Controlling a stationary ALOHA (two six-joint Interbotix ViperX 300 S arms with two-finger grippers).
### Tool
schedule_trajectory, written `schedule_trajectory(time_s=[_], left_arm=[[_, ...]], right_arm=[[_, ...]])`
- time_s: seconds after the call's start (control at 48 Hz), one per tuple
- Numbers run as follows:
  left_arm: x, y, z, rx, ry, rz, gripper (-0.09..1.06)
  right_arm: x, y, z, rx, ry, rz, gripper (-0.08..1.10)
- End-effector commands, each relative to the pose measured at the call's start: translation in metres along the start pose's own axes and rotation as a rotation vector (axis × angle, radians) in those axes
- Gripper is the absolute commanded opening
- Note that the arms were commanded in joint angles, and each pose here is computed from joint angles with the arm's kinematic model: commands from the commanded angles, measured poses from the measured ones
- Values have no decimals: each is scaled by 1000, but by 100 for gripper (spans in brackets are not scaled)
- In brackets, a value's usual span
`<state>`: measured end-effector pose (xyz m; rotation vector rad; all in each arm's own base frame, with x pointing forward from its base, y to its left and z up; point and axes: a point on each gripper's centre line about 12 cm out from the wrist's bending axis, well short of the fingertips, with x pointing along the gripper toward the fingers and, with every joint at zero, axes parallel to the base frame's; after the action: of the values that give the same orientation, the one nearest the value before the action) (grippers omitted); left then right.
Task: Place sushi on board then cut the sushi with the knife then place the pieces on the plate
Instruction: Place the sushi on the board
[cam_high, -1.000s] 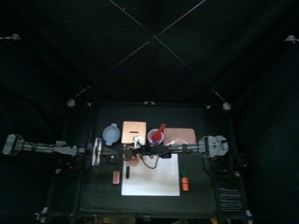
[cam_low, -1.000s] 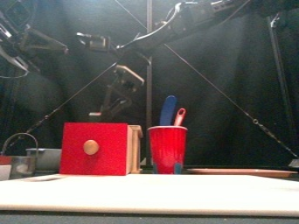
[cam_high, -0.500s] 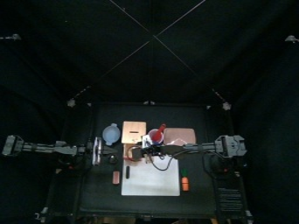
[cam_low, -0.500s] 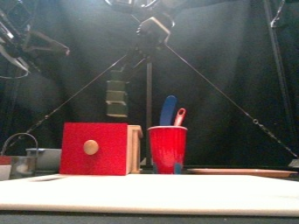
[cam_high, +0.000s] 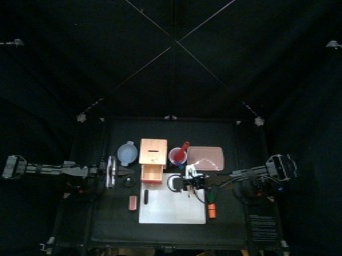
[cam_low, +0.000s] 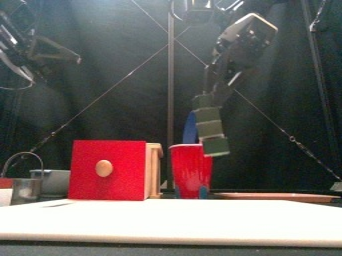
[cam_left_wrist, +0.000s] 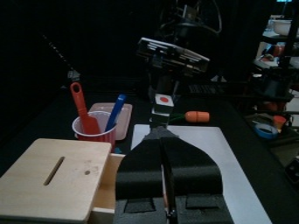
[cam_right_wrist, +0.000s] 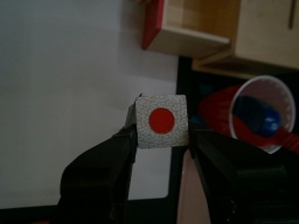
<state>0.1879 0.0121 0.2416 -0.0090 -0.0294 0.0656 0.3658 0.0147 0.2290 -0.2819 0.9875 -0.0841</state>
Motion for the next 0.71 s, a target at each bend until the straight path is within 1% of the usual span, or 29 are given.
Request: schedule_trajectory(time_s=[0.021, 0.229, 0.312, 0.417, 0.583, 0.708], left_arm=[[3, 3, 11, -7, -32, 14, 5], [4, 5, 6, -46, -14, 37, 5], [4, 7, 4, -65, -8, 47, 5], [4, 7, 5, -73, -10, 51, 5], [4, 8, 5, -73, -10, 54, 5], [4, 8, 5, -73, -10, 54, 5]], right_arm=[[-1, -3, 8, -26, -44, -29, 79], [23, 7, 5, -183, 3, -95, 79], [32, 15, 6, -238, 29, -112, 79], [37, 23, 9, -266, 39, -113, 79], [40, 37, 15, -289, 39, -105, 79], [41, 43, 19, -269, 42, -108, 79]])
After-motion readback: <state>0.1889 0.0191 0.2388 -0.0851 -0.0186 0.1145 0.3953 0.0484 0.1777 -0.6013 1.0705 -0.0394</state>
